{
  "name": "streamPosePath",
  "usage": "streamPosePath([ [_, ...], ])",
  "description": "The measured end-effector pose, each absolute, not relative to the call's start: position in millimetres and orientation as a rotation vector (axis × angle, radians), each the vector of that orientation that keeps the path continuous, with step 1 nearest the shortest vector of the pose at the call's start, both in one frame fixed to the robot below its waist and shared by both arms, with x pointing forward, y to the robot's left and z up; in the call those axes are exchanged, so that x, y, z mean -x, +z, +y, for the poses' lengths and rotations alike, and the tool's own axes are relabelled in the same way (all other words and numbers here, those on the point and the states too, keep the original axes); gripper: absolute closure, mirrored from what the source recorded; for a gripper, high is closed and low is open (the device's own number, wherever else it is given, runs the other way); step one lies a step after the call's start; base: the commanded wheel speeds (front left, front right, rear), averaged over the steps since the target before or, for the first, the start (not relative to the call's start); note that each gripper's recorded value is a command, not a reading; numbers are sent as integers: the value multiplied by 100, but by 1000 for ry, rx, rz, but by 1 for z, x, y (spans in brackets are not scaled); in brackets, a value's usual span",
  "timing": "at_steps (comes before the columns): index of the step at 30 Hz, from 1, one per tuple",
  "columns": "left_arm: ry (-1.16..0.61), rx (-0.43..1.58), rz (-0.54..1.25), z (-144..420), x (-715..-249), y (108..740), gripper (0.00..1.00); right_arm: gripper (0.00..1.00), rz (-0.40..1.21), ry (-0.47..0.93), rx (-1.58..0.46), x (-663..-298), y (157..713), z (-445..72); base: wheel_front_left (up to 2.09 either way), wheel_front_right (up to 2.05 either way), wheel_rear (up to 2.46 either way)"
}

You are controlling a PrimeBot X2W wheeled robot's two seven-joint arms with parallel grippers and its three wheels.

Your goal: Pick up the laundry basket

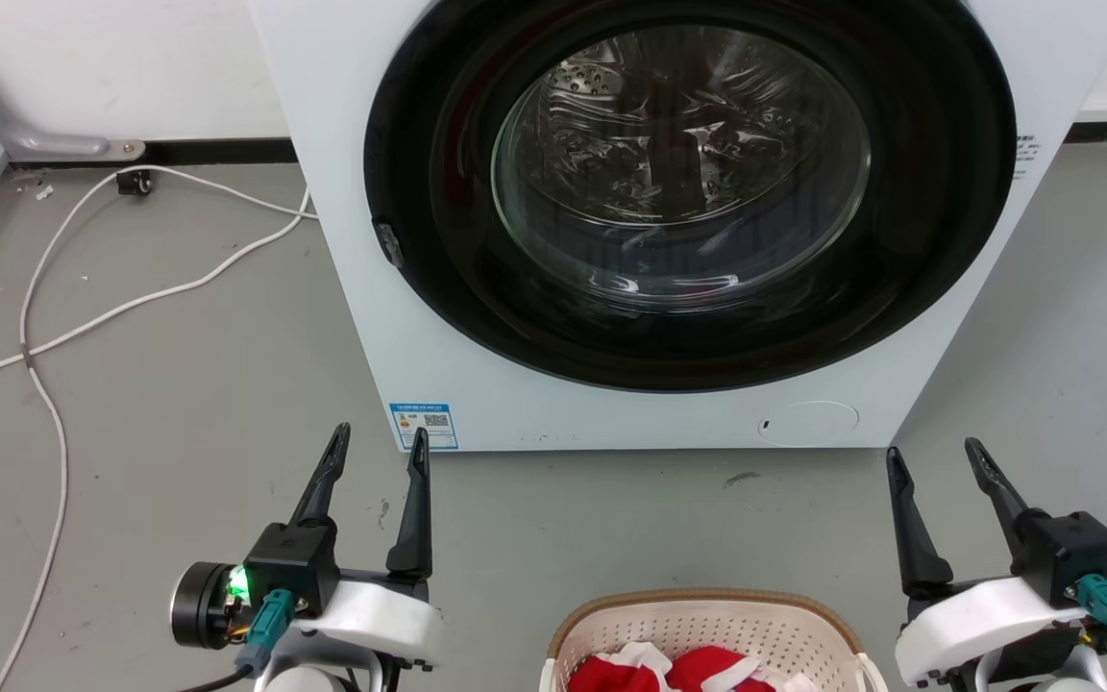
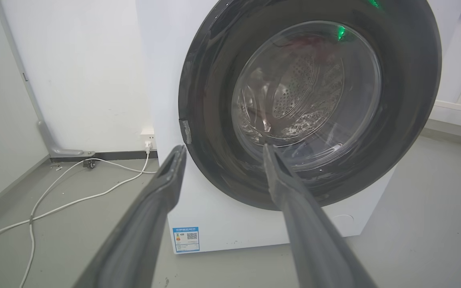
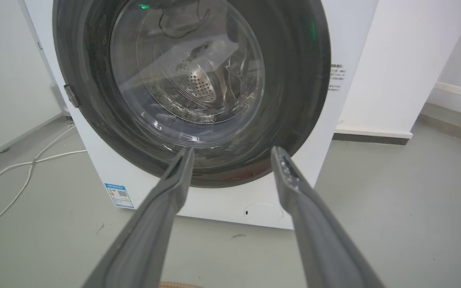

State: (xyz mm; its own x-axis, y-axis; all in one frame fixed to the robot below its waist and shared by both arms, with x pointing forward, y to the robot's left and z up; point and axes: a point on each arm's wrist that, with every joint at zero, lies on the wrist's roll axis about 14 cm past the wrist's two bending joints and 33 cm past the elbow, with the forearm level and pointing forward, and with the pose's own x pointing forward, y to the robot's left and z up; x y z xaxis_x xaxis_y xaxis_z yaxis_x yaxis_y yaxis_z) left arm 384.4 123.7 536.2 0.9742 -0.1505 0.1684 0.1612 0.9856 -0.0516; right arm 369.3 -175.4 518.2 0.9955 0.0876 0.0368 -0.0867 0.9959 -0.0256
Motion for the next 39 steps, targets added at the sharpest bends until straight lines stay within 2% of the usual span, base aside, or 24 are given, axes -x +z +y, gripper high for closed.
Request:
streamPosePath([
  [11, -176, 71, -52, 117, -389, 499, 0, 0, 89, 60, 26, -375, 488, -185, 0, 0, 0],
  [24, -267, 154, 401, 85, -377, 374, 0, 0, 510, -38, -12, -353, 386, -215, 0, 0, 0],
  [39, -369, 187, 920, 61, -351, 276, 0, 0, 919, -56, -113, -328, 288, -215, 0, 0, 0],
])
